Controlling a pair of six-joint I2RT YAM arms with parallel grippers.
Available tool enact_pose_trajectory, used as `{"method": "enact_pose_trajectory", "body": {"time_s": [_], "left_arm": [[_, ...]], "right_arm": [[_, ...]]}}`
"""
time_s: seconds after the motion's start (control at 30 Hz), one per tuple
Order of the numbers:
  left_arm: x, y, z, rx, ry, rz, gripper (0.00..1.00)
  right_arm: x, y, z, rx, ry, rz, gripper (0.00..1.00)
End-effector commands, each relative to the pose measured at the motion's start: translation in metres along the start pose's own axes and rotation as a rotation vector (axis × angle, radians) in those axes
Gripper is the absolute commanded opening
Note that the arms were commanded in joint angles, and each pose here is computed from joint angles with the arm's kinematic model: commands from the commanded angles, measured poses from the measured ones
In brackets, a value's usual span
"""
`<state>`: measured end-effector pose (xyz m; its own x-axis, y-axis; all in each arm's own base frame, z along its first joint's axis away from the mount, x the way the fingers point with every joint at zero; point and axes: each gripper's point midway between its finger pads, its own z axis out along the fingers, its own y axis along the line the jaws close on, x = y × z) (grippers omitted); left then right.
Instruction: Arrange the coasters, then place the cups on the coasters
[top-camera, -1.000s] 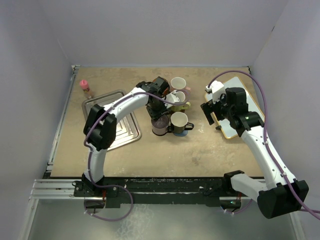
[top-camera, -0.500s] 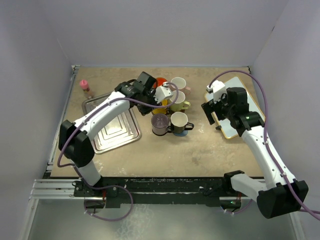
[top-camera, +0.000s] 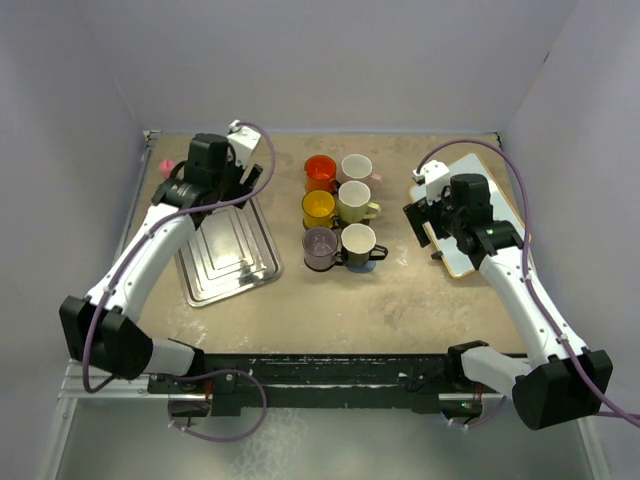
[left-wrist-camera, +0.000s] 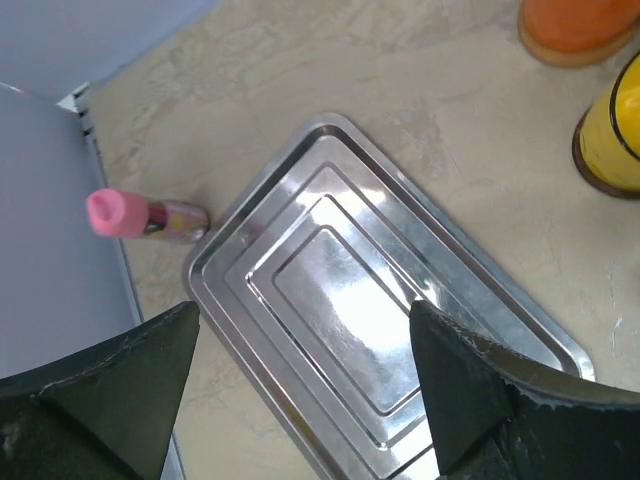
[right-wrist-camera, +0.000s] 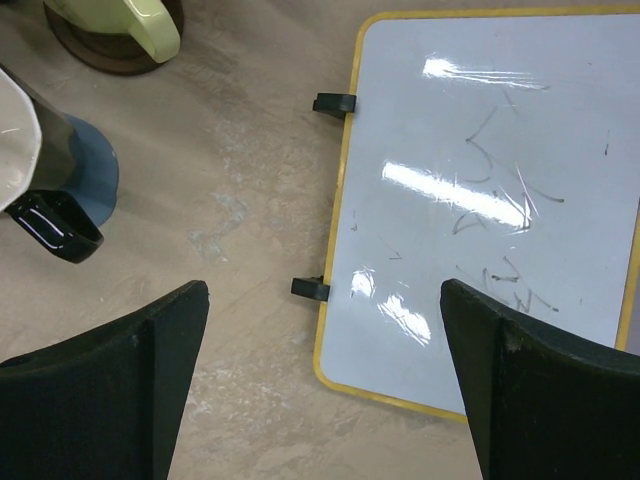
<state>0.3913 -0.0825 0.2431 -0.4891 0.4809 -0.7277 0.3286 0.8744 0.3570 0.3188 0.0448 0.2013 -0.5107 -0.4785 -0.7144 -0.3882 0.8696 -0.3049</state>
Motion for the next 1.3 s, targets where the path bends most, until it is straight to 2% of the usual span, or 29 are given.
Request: {"method": "enact_pose_trajectory", "body": {"time_s": [0.0,0.33,0.6,0.73,0.9,1.03,1.1,1.27], "left_arm": [[-0.021,0.032,-0.029,-0.136,-0.154,-0.137,0.82],[0.007,0.068,-0.052,-0.320,-0.245,-0.226,0.83],[0.026,0.077,-0.072,-0.366,-0.387,-0.367,0.84],[0.028,0.073,-0.073,-0.357,-0.440,-0.423,0.84],[0.029,0.057,-0.064,-0.280,-0.463,-0.424,0.84],[0.038,0.071,-0.071,-0.384,-0.515,-0.428,0.84],[0.037,0.068,-0.074,-0.368,-0.524,-0.414,0.84],[0.036,0.065,-0.076,-0.331,-0.455,-0.317,0.84]], "right_arm": [[-0.008,-0.015,0.001,0.077,-0.027,0.026,1.00],[-0.013,-0.027,-0.004,0.134,0.004,0.078,1.00],[-0.003,-0.045,-0.010,0.257,0.020,0.113,1.00],[0.004,-0.044,-0.011,0.293,-0.030,0.137,1.00],[0.001,-0.055,-0.027,0.365,-0.081,0.169,1.00],[-0.001,-0.060,-0.037,0.397,-0.098,0.191,1.00],[-0.001,-0.064,-0.045,0.420,-0.099,0.195,1.00],[0.000,-0.068,-0.057,0.443,-0.111,0.180,1.00]]}}
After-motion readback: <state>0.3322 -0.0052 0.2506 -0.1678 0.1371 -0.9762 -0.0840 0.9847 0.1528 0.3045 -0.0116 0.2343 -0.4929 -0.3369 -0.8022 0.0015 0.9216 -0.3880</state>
